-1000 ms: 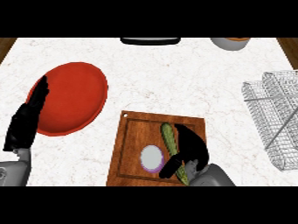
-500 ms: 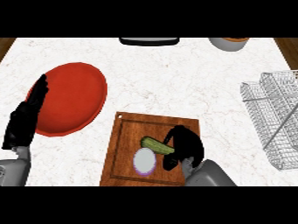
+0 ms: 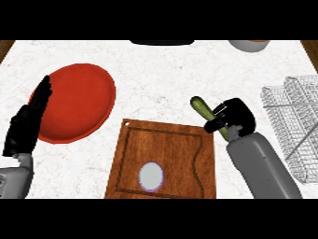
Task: Pick the squash from the cutting board and place it in the tiered basket
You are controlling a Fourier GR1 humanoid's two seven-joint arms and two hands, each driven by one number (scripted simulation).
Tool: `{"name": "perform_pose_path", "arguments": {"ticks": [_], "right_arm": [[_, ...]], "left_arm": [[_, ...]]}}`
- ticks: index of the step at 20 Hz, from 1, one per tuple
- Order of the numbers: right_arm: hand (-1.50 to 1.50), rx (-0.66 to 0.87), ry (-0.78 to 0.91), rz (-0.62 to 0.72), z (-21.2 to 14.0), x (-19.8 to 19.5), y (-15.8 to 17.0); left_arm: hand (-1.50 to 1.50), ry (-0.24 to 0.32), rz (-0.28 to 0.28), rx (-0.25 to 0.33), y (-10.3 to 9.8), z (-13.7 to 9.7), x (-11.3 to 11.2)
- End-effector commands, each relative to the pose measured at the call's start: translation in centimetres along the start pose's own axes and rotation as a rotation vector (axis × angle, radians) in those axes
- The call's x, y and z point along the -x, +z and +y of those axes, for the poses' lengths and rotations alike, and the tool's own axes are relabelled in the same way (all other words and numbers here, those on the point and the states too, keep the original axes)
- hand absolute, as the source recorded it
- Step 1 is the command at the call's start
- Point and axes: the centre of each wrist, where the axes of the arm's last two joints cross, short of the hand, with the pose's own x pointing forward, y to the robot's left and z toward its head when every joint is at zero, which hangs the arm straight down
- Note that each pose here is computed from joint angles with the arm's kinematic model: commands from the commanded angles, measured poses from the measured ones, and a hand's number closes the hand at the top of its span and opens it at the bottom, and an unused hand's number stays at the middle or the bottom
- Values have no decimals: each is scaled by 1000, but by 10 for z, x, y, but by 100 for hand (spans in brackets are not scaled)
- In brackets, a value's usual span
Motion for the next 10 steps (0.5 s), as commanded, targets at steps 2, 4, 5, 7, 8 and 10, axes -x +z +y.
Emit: {"name": "perform_pose_path", "arguments": {"ticks": [2,4,5,7,8,10], "right_arm": [[150,274,-278,287,-81,-9,-39],[150,390,-343,305,-100,-17,-42],[150,453,-372,294,-115,-24,-41],[150,602,-438,278,-147,-32,-38],[150,676,-450,275,-161,-32,-39],[150,812,-424,282,-175,-37,-40]], "left_arm": [[0,-3,-30,4,-3,-3,-7],[0,3,-41,25,-4,-5,-8],[0,6,-46,41,-5,-9,-9],[0,12,-47,52,-6,-11,-10],[0,8,-52,48,-6,-10,-12],[0,14,-63,60,-6,-16,-13]]}}
